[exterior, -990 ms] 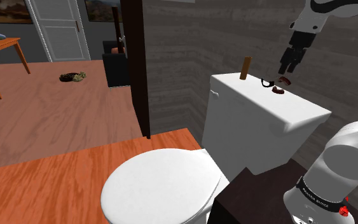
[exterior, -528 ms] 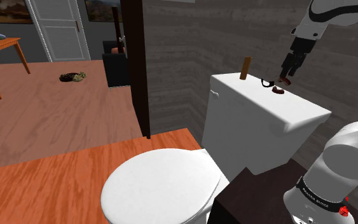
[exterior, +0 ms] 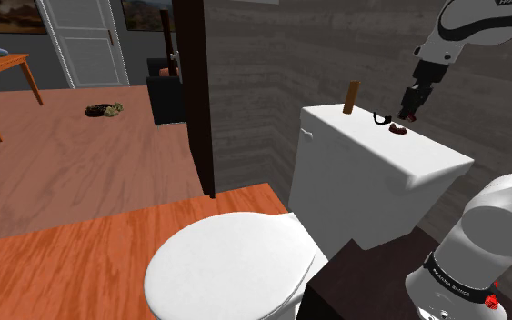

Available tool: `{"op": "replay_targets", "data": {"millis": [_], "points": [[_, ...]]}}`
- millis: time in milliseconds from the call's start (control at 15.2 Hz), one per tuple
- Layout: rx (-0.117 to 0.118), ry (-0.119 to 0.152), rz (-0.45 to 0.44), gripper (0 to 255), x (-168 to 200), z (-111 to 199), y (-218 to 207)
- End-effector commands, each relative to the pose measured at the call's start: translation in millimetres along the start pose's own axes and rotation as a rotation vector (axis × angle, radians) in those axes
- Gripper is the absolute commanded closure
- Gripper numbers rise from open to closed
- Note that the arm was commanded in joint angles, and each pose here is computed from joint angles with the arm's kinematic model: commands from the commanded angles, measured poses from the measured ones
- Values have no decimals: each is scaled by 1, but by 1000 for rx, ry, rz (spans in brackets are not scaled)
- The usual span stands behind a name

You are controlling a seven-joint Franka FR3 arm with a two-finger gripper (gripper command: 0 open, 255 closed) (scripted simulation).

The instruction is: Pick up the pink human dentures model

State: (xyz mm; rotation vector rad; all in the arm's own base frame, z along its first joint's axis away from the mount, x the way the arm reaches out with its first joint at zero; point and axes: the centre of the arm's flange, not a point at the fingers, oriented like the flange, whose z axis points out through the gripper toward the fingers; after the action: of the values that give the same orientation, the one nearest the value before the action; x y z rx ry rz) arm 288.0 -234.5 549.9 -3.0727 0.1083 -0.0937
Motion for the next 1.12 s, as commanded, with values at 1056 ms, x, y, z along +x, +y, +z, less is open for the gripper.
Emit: {"op": "replay_targets", "data": {"millis": [1056], "points": [[2,-3,2,255,3,-57,-3]]}}
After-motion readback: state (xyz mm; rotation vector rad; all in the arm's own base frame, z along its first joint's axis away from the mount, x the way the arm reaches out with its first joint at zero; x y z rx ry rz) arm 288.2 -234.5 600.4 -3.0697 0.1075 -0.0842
